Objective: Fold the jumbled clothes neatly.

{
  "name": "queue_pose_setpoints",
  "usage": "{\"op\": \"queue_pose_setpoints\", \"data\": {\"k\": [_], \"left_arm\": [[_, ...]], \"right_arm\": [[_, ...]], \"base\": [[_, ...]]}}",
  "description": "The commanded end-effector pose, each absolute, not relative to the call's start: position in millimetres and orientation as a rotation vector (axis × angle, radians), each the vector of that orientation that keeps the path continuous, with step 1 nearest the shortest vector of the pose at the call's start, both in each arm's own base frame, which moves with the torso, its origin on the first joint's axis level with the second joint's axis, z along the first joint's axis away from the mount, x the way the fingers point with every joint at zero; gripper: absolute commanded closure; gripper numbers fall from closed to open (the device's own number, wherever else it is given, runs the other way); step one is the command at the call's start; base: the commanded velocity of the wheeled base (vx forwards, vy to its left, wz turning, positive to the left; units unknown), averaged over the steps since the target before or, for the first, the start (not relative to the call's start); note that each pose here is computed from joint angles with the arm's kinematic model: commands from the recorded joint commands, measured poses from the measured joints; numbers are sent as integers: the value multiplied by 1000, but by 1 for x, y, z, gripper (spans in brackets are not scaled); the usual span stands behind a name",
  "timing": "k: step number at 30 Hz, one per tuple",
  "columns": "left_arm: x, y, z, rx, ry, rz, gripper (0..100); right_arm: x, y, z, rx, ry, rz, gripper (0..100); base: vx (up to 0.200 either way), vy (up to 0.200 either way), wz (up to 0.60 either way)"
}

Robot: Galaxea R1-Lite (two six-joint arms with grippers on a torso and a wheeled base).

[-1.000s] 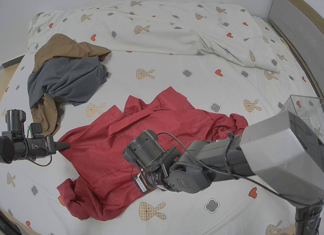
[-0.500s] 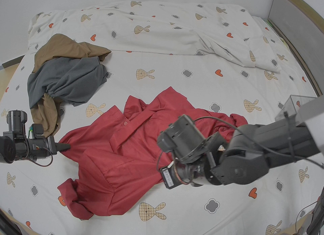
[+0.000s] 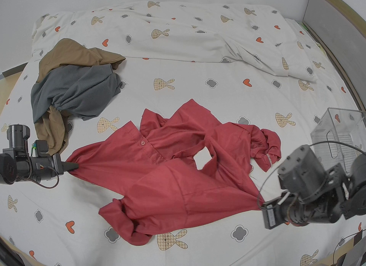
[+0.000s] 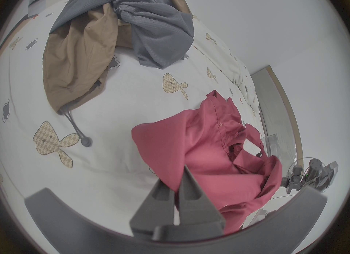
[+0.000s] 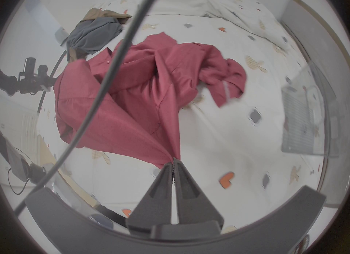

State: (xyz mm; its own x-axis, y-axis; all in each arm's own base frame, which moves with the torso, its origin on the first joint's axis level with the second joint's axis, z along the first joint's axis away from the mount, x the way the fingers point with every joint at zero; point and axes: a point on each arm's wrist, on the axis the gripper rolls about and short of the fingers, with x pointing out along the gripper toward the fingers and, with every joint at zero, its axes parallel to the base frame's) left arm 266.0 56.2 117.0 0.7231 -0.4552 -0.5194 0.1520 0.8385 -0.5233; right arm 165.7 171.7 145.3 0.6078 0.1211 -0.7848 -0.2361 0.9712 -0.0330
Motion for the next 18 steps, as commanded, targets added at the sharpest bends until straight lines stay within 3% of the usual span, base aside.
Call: {"op": "queue_pose_setpoints", "data": {"k": [1,4,12,13,18], "left_arm": [[253,56,131,-457,690,-283,100],[243,59,138,-455,707,-220,100],[219,68,140,-518,804,-148,100],[216,71,135,-500,837,-149,100],[211,69,127,-451,870,-175,100]], "right_arm": [[137,99,151,-29,853,55,100],[140,81,148,5,860,-33,100],[138,76,138,-8,900,-66,100],[138,76,136,-12,903,-64,0],[140,81,137,-18,901,-48,0]], "base": [[0,0,0],[0,0,0],[0,0,0],[0,0,0],[0,0,0]]}}
